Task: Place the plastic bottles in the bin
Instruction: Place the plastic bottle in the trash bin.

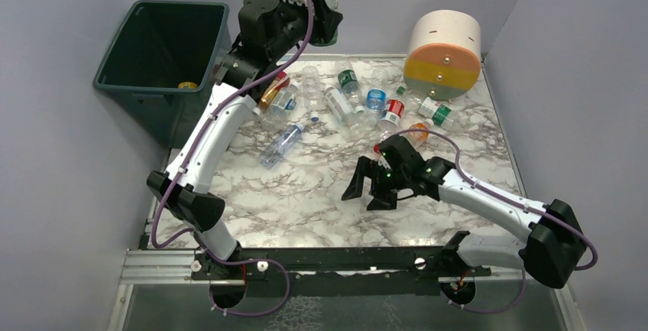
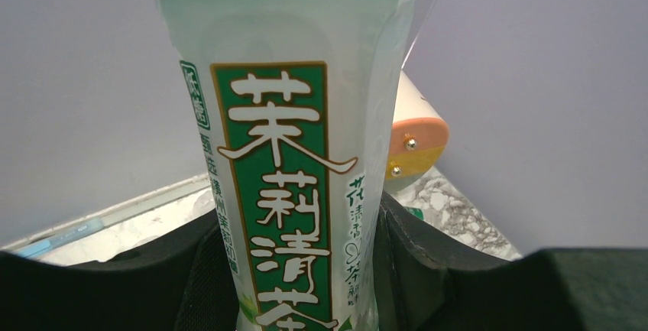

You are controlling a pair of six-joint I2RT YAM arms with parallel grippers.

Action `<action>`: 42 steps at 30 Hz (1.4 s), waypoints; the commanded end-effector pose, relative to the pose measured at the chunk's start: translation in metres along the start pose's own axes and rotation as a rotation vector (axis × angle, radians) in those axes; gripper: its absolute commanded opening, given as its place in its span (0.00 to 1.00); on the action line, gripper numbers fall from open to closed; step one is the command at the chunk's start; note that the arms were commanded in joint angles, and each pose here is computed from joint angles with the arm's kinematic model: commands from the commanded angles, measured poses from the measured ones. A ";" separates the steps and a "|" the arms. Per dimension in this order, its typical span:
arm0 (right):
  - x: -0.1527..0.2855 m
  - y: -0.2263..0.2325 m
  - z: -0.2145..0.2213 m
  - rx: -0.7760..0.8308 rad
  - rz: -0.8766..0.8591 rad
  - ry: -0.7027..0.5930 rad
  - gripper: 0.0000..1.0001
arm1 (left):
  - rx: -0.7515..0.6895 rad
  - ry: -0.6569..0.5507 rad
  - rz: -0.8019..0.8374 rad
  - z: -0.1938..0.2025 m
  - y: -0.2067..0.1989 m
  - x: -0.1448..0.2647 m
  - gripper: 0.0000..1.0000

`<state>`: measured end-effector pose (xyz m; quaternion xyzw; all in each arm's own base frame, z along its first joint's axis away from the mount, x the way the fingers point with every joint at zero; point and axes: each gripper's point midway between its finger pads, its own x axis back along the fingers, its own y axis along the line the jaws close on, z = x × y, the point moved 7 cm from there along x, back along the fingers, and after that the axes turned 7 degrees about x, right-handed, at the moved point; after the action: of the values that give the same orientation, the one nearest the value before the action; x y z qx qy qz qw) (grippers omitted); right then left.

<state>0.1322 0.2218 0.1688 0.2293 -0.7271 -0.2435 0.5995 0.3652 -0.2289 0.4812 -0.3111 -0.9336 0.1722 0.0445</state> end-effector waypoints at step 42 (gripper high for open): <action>-0.030 -0.002 -0.001 -0.001 -0.012 0.103 0.96 | -0.113 -0.260 -0.256 -0.087 0.110 0.045 0.52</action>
<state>0.1375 0.2334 0.1378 0.2198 -0.6968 -0.2320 0.6421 0.4116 -0.1432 0.4896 -0.2086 -0.9669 0.1466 -0.0123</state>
